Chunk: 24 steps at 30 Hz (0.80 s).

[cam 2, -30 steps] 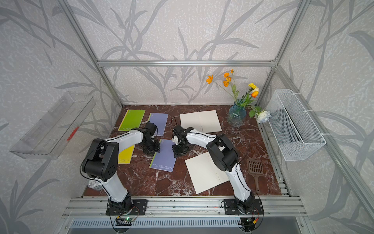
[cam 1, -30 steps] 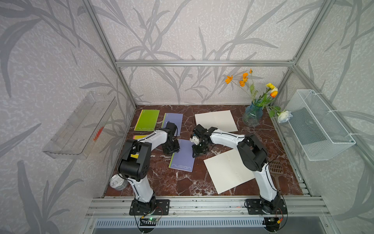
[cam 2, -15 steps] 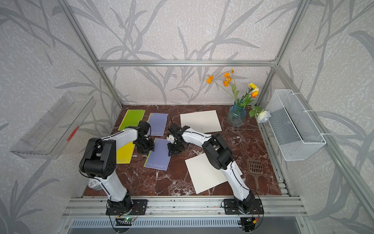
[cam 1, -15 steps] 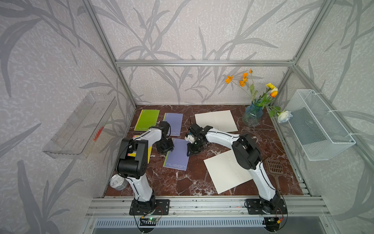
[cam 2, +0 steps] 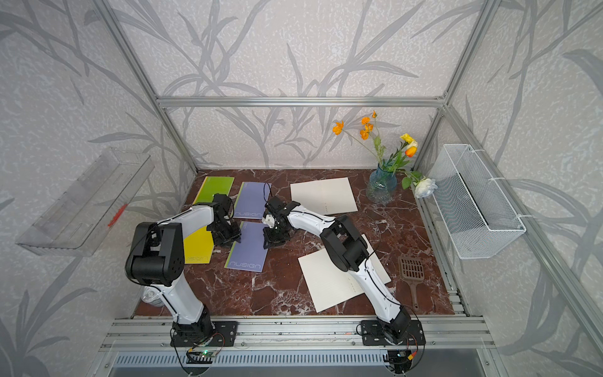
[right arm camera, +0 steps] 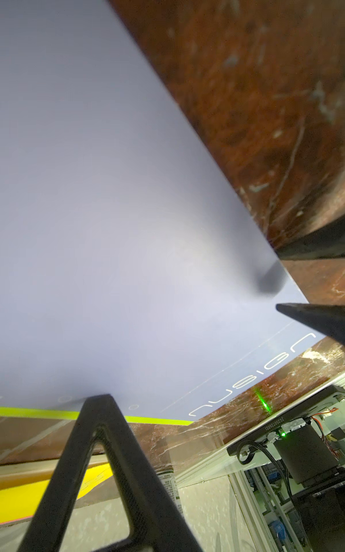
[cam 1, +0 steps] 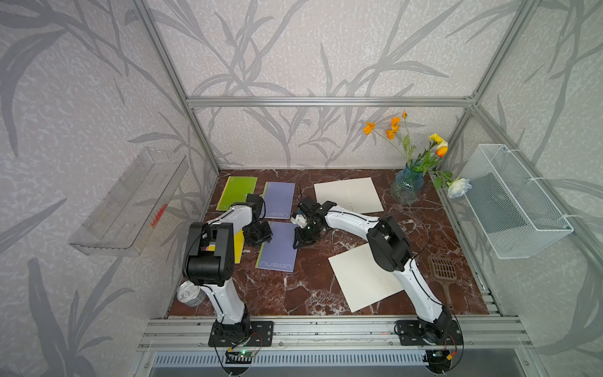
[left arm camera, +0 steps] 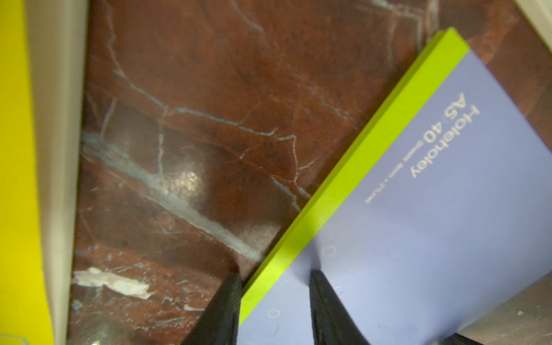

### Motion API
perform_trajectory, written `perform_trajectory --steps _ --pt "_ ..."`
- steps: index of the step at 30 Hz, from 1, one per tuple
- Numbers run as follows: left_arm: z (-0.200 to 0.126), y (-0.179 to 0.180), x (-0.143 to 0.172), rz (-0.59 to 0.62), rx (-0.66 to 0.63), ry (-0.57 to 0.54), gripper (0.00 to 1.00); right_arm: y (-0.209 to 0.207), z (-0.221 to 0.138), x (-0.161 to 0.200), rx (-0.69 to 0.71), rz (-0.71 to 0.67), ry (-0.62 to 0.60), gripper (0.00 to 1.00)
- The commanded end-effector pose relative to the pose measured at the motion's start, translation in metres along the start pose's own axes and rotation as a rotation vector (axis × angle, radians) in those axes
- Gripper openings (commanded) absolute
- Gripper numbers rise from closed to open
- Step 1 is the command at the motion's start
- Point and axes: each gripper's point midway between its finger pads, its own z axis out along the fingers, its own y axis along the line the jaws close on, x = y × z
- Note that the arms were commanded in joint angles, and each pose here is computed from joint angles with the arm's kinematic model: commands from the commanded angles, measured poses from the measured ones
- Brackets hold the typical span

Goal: Close the notebook
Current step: Move the notebook to the center of the board.

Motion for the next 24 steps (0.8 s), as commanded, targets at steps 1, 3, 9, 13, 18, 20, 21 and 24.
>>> perform_trajectory --steps 1,3,9,13,18,20,21,24 --pt "0.005 0.012 -0.001 0.007 -0.049 0.024 0.40 -0.005 0.023 0.004 0.028 0.007 0.013 0.27" --pt "0.005 0.015 -0.003 0.003 -0.054 0.024 0.40 -0.003 0.024 0.000 0.032 0.004 0.000 0.27" --pt "0.004 0.022 -0.008 -0.022 -0.051 0.024 0.39 0.001 0.028 -0.007 0.054 -0.018 -0.038 0.27" --pt "0.004 0.025 -0.009 -0.029 -0.051 0.025 0.40 0.003 0.030 -0.012 0.072 -0.029 -0.063 0.27" --pt "0.005 0.030 -0.009 -0.034 -0.070 0.029 0.39 0.002 0.032 -0.019 0.081 -0.038 -0.096 0.27" --pt "0.004 0.032 -0.010 -0.037 -0.073 0.026 0.39 0.003 0.032 -0.023 0.082 -0.044 -0.110 0.27" --pt "0.003 0.032 -0.010 -0.040 -0.073 0.026 0.39 0.003 0.033 -0.024 0.082 -0.047 -0.116 0.27" --pt "0.000 0.032 -0.012 -0.041 -0.074 0.018 0.39 0.004 0.032 -0.027 0.088 -0.055 -0.133 0.28"
